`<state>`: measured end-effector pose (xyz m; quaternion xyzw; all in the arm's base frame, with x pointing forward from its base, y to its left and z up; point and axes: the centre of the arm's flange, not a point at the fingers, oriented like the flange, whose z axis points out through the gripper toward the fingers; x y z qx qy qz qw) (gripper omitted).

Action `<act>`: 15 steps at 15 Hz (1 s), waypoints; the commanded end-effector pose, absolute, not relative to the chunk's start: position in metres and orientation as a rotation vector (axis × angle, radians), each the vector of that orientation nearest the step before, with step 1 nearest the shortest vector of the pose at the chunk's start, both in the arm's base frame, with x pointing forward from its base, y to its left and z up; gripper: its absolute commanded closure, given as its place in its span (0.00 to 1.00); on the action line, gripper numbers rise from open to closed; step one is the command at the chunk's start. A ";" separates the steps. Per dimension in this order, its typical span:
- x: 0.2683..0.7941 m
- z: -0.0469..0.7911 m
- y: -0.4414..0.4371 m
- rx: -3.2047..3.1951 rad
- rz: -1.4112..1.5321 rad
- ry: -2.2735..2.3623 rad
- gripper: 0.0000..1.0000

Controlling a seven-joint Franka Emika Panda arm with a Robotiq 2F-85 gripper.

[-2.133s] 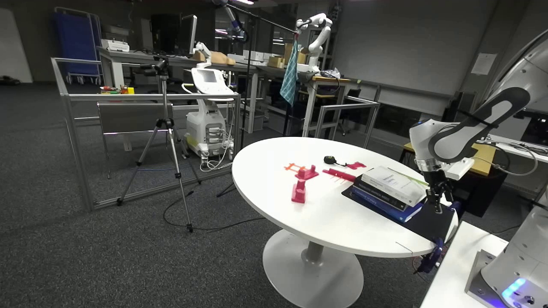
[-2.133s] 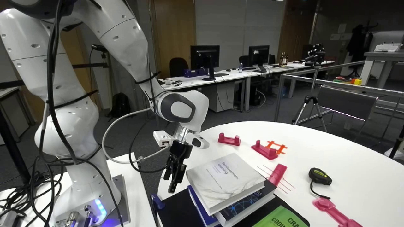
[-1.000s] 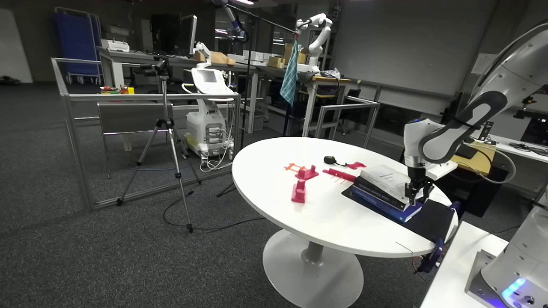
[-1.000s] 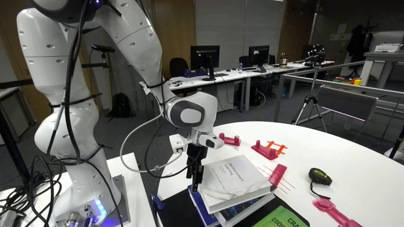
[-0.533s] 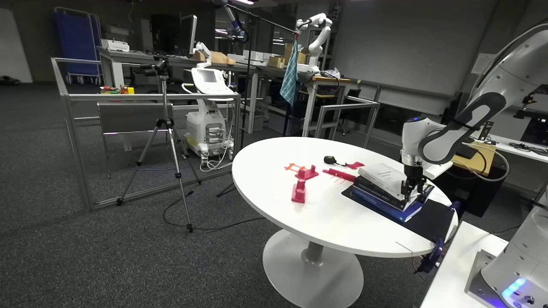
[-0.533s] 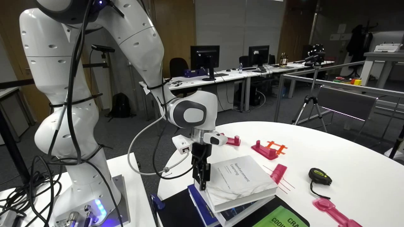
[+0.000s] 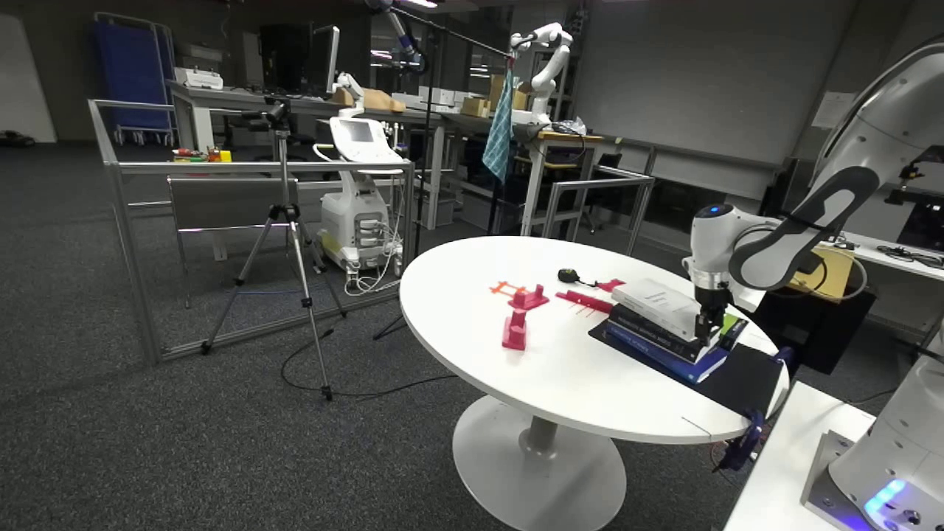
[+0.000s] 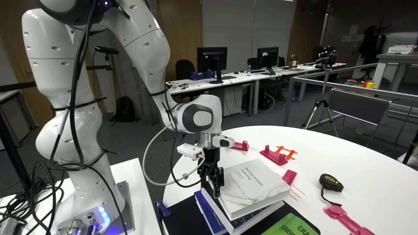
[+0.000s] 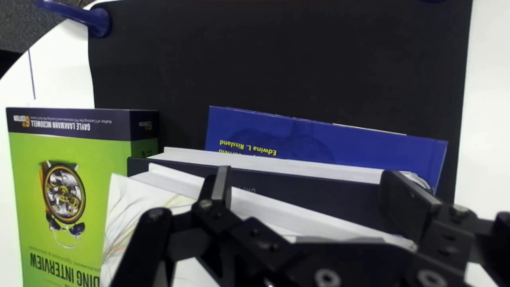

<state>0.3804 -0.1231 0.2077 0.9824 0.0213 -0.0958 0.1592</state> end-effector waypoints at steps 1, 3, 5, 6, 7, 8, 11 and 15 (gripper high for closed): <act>0.387 0.202 -0.130 2.771 -0.245 0.205 0.00; 0.387 0.208 -0.129 2.757 -0.235 0.210 0.00; 0.385 0.227 -0.132 2.765 -0.192 0.181 0.00; 0.383 0.237 -0.135 2.773 -0.171 0.162 0.00; 0.381 0.248 -0.138 2.775 -0.138 0.138 0.00; 0.375 0.267 -0.143 2.787 -0.094 0.104 0.00; 0.364 0.317 -0.153 2.825 0.042 -0.052 0.00; 0.372 0.377 -0.152 2.895 0.207 -0.350 0.00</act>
